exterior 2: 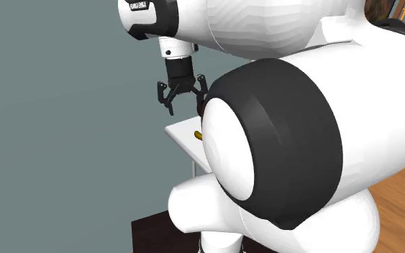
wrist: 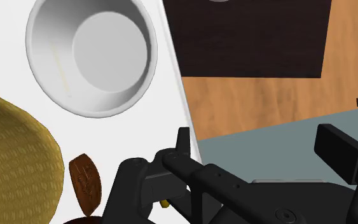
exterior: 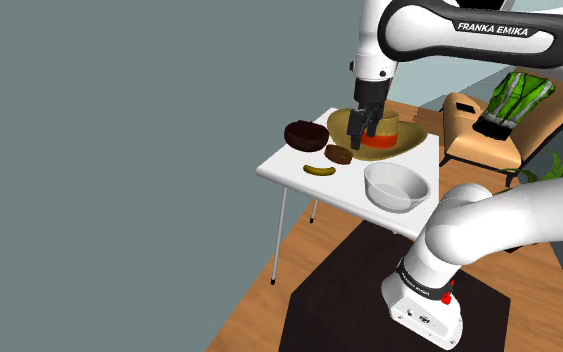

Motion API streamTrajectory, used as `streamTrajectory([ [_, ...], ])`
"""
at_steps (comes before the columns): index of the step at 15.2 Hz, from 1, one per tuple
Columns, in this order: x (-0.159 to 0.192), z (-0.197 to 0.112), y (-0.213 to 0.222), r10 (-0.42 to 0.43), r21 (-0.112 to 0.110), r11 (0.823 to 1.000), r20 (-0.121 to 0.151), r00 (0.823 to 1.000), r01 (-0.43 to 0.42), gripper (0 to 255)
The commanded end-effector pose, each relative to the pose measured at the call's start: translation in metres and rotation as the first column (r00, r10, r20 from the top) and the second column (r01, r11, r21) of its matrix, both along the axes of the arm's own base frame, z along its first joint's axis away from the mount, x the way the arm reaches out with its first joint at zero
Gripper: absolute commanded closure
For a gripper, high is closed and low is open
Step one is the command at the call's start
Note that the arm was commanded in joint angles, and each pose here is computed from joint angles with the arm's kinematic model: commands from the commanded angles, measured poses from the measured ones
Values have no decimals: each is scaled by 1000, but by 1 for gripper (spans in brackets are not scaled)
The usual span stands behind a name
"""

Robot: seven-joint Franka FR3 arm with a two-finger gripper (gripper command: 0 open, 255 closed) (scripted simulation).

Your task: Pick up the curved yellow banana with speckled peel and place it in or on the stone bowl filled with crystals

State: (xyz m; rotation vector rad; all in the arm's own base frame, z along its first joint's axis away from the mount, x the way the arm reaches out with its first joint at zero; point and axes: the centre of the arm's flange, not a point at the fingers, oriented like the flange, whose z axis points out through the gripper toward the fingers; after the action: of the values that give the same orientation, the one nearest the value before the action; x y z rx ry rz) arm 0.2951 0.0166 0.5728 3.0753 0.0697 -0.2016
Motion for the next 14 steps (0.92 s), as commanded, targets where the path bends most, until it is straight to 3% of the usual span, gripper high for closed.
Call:
streamTrajectory([
  [1, 0, 0, 0, 0, 0, 1000, 0, 1000, 0, 0],
  [14, 88, -116, -79, 74, 49, 996, 87, 993, -79, 0],
])
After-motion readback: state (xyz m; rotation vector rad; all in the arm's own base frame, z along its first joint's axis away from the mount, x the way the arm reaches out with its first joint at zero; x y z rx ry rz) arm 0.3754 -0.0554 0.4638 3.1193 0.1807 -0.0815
